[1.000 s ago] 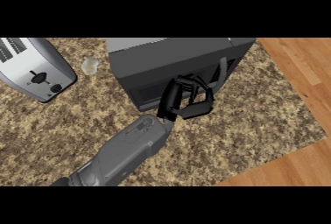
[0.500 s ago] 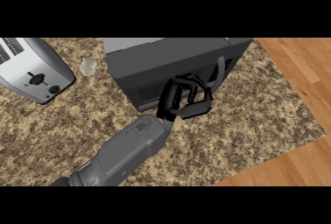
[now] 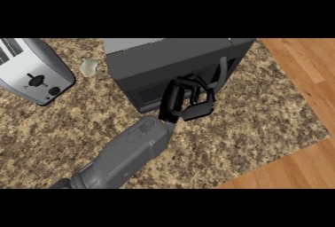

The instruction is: Pick up the milk, place it into the microwave and close the microwave

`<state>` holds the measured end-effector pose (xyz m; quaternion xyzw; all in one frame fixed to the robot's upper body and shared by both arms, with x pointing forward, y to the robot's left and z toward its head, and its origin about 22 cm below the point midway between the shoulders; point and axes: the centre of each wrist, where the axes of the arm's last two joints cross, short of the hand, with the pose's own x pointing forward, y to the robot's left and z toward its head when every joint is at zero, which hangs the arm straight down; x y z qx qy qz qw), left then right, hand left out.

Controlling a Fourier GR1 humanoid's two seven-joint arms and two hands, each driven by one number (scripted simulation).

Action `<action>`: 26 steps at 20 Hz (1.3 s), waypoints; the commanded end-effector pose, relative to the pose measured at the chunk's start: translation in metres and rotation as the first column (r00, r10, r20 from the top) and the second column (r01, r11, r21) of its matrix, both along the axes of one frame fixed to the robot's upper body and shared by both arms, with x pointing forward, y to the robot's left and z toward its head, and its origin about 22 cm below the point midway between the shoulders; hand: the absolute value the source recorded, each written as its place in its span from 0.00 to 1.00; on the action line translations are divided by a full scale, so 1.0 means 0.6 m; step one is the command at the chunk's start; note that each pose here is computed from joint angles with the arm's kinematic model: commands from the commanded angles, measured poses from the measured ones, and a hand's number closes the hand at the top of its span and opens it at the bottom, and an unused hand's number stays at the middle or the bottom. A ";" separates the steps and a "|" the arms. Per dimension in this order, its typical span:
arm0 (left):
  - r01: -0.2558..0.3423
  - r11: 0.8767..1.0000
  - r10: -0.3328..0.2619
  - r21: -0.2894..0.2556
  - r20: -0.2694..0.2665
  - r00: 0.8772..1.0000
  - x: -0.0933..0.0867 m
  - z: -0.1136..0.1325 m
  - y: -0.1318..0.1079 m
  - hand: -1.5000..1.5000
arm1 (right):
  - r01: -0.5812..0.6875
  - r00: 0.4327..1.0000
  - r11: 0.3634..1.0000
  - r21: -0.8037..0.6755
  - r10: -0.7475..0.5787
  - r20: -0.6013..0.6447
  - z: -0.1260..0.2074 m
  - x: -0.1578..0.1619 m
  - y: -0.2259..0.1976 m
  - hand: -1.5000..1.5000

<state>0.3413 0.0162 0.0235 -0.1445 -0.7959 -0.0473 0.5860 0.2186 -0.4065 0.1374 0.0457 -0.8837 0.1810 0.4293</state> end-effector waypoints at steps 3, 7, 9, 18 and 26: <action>-0.030 0.999 0.031 -0.014 0.030 0.999 0.035 0.031 -0.001 1.00 | 0.020 1.000 0.999 -0.033 -0.019 0.016 0.023 0.007 -0.015 0.00; -0.026 1.000 0.026 -0.014 0.020 0.999 0.033 0.024 0.000 1.00 | 0.024 1.000 1.000 -0.013 -0.024 0.019 0.026 0.011 -0.028 0.00; -0.027 0.999 0.028 -0.020 0.027 0.999 0.034 0.028 -0.002 1.00 | 0.038 0.999 0.996 -0.079 -0.035 0.030 0.047 0.013 -0.033 0.00; -0.044 0.999 0.045 -0.031 0.039 0.998 0.036 0.027 -0.002 1.00 | 0.071 0.997 0.992 -0.108 -0.067 0.045 0.069 0.015 -0.062 0.00; -0.037 0.999 0.039 -0.030 0.051 0.998 0.033 0.025 -0.006 1.00 | 0.036 0.999 0.999 -0.031 -0.035 0.022 0.061 0.028 -0.078 0.00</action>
